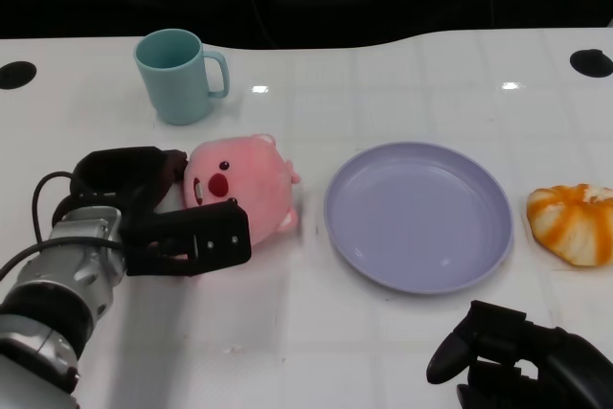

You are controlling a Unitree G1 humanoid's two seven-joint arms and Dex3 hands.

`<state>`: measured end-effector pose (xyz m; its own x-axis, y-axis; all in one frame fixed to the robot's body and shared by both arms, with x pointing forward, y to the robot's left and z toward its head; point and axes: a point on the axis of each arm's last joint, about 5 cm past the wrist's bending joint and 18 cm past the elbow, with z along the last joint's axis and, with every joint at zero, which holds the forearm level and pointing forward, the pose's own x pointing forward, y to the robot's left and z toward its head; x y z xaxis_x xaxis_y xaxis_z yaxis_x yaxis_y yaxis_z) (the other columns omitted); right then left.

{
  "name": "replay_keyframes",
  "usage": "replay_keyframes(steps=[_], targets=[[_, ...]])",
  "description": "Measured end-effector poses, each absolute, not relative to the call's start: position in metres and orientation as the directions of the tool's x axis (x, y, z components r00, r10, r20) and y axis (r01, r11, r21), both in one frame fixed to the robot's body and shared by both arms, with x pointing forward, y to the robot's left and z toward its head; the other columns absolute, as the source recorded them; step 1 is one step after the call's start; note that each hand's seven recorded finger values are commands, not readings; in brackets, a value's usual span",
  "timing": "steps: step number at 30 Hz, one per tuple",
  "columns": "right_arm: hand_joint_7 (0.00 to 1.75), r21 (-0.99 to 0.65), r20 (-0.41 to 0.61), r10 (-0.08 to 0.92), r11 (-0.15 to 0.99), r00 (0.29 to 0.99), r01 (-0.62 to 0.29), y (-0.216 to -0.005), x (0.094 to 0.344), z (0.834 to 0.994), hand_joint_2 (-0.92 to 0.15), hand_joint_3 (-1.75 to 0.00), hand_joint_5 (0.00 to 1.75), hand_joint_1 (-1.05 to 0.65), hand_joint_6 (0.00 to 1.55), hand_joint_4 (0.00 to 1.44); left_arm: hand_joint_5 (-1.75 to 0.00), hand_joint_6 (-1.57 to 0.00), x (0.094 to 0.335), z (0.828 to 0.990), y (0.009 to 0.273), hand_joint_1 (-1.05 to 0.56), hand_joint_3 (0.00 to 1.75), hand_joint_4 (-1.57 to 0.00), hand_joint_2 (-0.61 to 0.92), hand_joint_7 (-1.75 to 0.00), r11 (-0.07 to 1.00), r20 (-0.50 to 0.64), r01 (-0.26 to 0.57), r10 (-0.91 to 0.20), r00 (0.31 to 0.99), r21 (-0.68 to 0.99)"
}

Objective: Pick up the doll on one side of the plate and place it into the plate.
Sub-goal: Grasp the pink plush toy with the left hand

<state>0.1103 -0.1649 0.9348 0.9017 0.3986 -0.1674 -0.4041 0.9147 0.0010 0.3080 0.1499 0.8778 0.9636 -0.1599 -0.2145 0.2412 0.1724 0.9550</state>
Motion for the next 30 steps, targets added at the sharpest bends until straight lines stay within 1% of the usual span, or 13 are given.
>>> replay_keyframes(steps=[1,2,8,13,19,20,21,23,24,27,30], targets=[[1.41,0.001,-0.167,0.399,0.915,0.902,-0.404,-0.165,0.110,0.935,-0.62,-1.14,1.75,-0.04,0.51,0.66,-1.74,-0.59,0.308,0.877,0.150,-0.26,0.31,-0.79,0.92,-1.70,0.169,-0.208,0.235,-0.163,0.964,0.957],[1.42,0.001,-0.167,0.399,0.915,0.902,-0.404,-0.165,0.110,0.935,-0.62,-1.15,1.75,-0.04,0.51,0.66,-1.75,-0.58,0.307,0.876,0.150,-0.26,0.32,-0.79,0.92,-1.72,0.168,-0.202,0.229,-0.165,0.965,0.959],[1.41,0.002,-0.173,0.399,0.915,0.901,-0.404,-0.165,0.111,0.934,-0.62,-1.14,1.75,-0.02,0.50,0.65,-1.75,-0.55,0.304,0.872,0.151,-0.23,0.32,-0.79,0.92,-1.75,0.175,-0.172,0.200,-0.166,0.971,0.964],[1.41,0.006,-0.186,0.396,0.916,0.899,-0.402,-0.166,0.112,0.930,-0.62,-1.14,1.75,-0.02,0.50,0.65,-1.75,-0.57,0.301,0.869,0.155,-0.20,0.30,-0.81,0.91,-1.75,0.240,-0.125,0.160,-0.156,0.980,0.957],[1.42,0.000,-0.188,0.381,0.922,0.905,-0.388,-0.164,0.113,0.929,-0.63,-1.12,1.75,-0.02,0.50,0.65,-1.75,-0.60,0.301,0.871,0.161,-0.18,0.31,-0.82,0.89,-1.75,0.301,-0.104,0.144,-0.144,0.984,0.943],[1.42,0.001,-0.187,0.379,0.922,0.906,-0.386,-0.164,0.112,0.929,-0.63,-1.12,1.75,-0.02,0.50,0.64,-1.75,-0.60,0.301,0.872,0.162,-0.18,0.33,-0.82,0.88,-1.75,0.307,-0.101,0.142,-0.146,0.984,0.941],[1.42,0.001,-0.187,0.378,0.923,0.907,-0.385,-0.164,0.112,0.929,-0.64,-1.12,1.75,-0.02,0.49,0.64,-1.75,-0.62,0.302,0.873,0.163,-0.18,0.45,-0.83,0.82,-1.75,0.316,-0.098,0.141,-0.150,0.984,0.938],[1.42,0.002,-0.187,0.377,0.924,0.907,-0.383,-0.164,0.112,0.929,-0.64,-1.12,1.75,-0.03,0.49,0.64,-1.75,-0.65,0.303,0.878,0.162,-0.19,0.63,-0.85,0.74,-1.75,0.344,-0.077,0.129,-0.160,0.984,0.930],[1.42,0.002,-0.186,0.377,0.924,0.907,-0.384,-0.163,0.112,0.929,-0.63,-1.12,1.75,-0.03,0.49,0.64,-1.75,-0.66,0.304,0.880,0.163,-0.19,0.66,-0.86,0.72,-1.75,0.356,-0.068,0.123,-0.162,0.984,0.926],[1.43,0.003,-0.185,0.377,0.924,0.908,-0.383,-0.163,0.111,0.930,-0.64,-1.12,1.75,-0.03,0.49,0.64,-1.75,-0.67,0.307,0.886,0.162,-0.19,0.67,-0.87,0.67,-1.75,0.373,-0.046,0.111,-0.177,0.983,0.921],[1.43,0.005,-0.184,0.378,0.924,0.907,-0.383,-0.163,0.111,0.931,-0.65,-1.12,1.75,-0.03,0.48,0.63,-1.75,-0.69,0.309,0.893,0.157,-0.18,0.66,-0.89,0.65,-1.75,0.386,-0.016,0.100,-0.214,0.977,0.917]])
